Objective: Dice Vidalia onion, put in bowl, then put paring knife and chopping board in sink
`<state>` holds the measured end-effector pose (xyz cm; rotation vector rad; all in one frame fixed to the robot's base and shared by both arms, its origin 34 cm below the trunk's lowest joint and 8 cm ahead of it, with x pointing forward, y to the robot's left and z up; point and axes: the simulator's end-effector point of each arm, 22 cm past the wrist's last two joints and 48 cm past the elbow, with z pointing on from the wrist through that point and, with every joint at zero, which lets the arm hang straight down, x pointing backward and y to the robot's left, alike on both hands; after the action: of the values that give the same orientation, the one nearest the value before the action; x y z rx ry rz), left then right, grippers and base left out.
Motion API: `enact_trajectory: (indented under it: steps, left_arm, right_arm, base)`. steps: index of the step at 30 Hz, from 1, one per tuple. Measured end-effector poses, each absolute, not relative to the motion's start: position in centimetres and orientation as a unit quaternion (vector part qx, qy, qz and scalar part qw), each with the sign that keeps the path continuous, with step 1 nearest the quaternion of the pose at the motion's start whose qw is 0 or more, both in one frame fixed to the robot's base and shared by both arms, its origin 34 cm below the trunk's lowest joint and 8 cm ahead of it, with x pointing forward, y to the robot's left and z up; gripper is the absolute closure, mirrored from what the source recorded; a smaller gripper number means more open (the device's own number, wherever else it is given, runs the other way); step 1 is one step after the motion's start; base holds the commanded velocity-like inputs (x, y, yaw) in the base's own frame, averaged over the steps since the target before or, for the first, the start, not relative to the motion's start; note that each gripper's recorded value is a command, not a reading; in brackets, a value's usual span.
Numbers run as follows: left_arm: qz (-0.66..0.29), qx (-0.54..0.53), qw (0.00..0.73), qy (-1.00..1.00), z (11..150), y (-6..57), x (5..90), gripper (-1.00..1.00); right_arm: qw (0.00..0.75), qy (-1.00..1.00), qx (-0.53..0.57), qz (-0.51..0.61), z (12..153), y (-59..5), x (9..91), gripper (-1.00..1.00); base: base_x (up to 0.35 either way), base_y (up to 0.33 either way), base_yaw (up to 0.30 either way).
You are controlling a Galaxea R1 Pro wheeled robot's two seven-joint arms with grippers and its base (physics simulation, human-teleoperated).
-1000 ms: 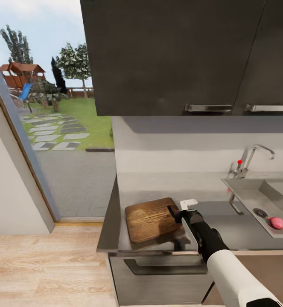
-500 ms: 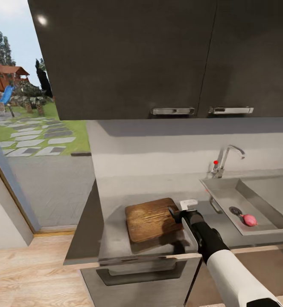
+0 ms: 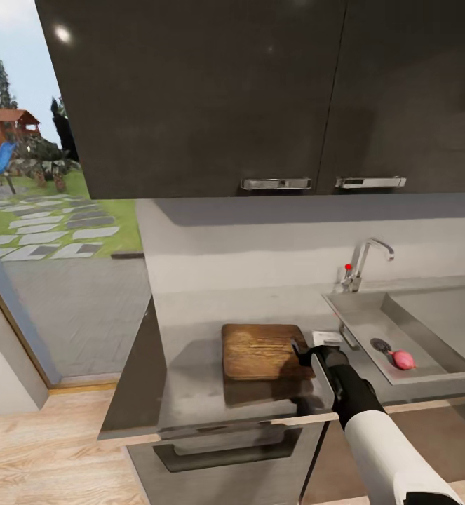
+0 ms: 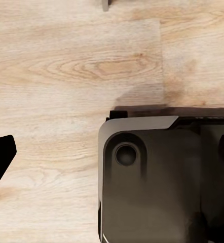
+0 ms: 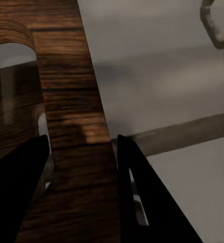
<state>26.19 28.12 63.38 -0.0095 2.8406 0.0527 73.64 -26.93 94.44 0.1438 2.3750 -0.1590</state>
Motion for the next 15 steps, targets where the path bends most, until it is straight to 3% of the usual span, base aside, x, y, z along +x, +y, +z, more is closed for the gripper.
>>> enact_trajectory:
  steps: [9, 15]
  left_arm:
    - [0.018, -0.003, 0.149, 0.989, 63.37, 28.12, 26.16, -1.00]
    - [0.018, -0.003, 0.149, 0.989, 63.36, 28.13, 26.15, -1.00]
  right_arm:
    - [0.369, 0.926, 0.057, -0.064, 94.42, -27.04, 73.61, 1.00]
    - [0.369, 0.925, 0.058, -0.065, 94.43, -27.03, 73.61, 1.00]
  base:
    - [0.000, -0.160, 0.002]
    - [0.000, -0.205, 0.082]
